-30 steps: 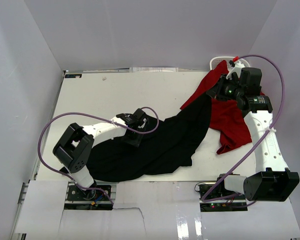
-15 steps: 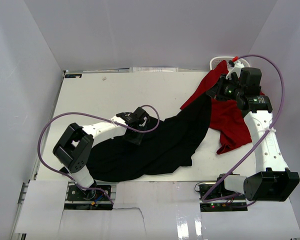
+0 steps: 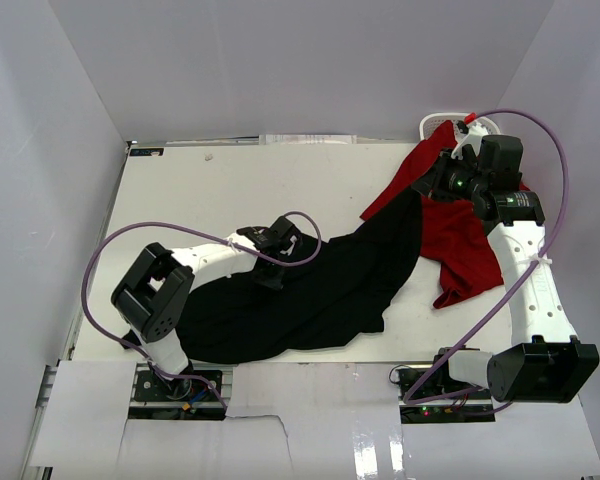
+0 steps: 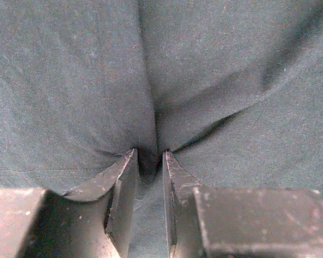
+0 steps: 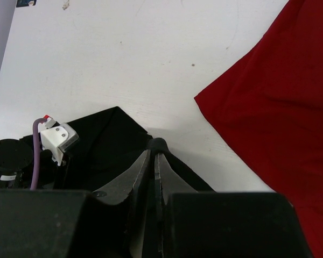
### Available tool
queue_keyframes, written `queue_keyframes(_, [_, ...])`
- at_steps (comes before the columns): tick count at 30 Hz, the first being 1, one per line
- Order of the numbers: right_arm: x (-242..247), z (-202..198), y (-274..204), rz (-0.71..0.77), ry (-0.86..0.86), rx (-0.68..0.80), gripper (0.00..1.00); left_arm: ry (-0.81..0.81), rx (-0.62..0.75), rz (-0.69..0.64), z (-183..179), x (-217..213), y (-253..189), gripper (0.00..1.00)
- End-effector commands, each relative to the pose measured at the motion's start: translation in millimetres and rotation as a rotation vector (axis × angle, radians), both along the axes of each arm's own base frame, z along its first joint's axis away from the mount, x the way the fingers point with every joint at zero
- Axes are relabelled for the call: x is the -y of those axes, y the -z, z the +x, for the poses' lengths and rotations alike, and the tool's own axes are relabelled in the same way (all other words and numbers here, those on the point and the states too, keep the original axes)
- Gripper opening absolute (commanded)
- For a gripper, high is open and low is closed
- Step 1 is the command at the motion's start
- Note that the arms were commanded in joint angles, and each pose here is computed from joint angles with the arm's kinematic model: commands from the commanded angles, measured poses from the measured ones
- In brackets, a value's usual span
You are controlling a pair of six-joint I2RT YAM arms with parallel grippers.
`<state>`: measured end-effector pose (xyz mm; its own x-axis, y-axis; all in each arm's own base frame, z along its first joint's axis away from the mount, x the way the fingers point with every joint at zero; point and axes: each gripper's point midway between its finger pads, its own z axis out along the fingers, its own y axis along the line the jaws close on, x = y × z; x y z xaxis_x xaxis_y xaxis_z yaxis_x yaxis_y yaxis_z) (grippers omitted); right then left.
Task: Fold and stack the t-shirts
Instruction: Flatten out the tshirt
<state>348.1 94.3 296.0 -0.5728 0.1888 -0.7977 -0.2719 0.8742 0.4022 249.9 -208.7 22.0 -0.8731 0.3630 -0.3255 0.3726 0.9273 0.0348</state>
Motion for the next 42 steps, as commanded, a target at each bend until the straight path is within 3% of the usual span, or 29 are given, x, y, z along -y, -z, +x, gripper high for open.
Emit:
queue_keyframes(1, [-3.0,-1.7,-5.7,0.000,-0.021,0.027,0.13,-0.012,0.027,0.010,2.6,-3.9,-3.9,0.34])
queue_keyframes(8, [-3.6,-0.2,-5.2,0.002,-0.024,0.024,0.13,-0.011,0.053,0.001,7.3,-2.1,-27.2,0.33])
queue_keyframes(12, [-4.7,0.3,-4.7,0.002,-0.027,0.021,0.13,-0.008,0.056,0.000,8.3,-2.2,-38.4,0.43])
queue_keyframes(15, [-5.2,0.8,-4.3,0.002,-0.029,0.019,0.13,-0.004,0.069,-0.009,9.1,-1.2,-43.6,0.45])
queue_keyframes(20, [-6.0,1.2,-5.0,0.002,-0.031,0.019,0.13,0.001,0.044,0.001,5.3,-3.4,-36.8,0.40])
queue_keyframes(35, [-5.3,0.8,-3.8,0.000,-0.027,0.016,0.13,0.005,-0.003,0.010,-3.1,-6.4,-14.6,0.43])
queue_keyframes(40, [-6.3,0.3,-4.3,0.002,-0.032,0.016,0.13,-0.011,0.018,0.020,1.4,-10.1,-15.4,0.37])
queue_keyframes(42, [-5.8,0.5,-4.3,0.002,-0.030,0.016,0.13,-0.028,0.028,0.016,5.7,-12.6,-17.7,0.28])
